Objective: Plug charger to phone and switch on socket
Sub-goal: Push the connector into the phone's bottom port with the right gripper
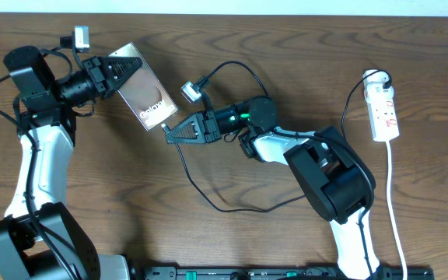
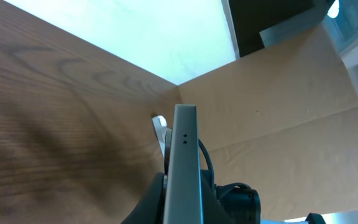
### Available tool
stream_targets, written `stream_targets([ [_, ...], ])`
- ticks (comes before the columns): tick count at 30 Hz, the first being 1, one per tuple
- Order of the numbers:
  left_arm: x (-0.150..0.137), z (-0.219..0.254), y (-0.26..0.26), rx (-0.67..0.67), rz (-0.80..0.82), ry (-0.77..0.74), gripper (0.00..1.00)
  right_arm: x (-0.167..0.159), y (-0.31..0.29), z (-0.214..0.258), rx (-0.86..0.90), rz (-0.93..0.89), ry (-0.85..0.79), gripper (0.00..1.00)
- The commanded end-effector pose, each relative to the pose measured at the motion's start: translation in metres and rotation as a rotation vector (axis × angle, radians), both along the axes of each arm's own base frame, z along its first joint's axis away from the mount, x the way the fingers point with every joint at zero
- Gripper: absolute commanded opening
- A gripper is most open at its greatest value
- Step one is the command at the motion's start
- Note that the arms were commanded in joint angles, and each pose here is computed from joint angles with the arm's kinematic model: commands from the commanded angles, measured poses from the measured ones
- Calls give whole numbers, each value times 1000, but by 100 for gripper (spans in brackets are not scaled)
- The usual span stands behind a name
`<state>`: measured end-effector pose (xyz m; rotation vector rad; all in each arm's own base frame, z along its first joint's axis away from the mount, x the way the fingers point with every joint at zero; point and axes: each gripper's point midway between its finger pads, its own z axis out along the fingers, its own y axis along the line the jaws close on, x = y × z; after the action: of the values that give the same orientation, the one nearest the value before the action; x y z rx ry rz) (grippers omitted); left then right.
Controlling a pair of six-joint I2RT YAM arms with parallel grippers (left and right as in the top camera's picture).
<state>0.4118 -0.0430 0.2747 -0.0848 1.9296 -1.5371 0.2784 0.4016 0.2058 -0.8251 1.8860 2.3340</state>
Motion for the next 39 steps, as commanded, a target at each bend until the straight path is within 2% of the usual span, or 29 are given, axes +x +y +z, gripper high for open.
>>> stream_targets([
  [1,-7,14,-3,5,-41,-53,7,-3,-1,10,30,3,-41,1],
  [10,-8,10,-4,-5,-42,-20,7,3,-5,9,32,-12,-49,1],
  [39,-12,10,-7,0,-70,-44,8,3,-5,9,31,-11,-48,1],
])
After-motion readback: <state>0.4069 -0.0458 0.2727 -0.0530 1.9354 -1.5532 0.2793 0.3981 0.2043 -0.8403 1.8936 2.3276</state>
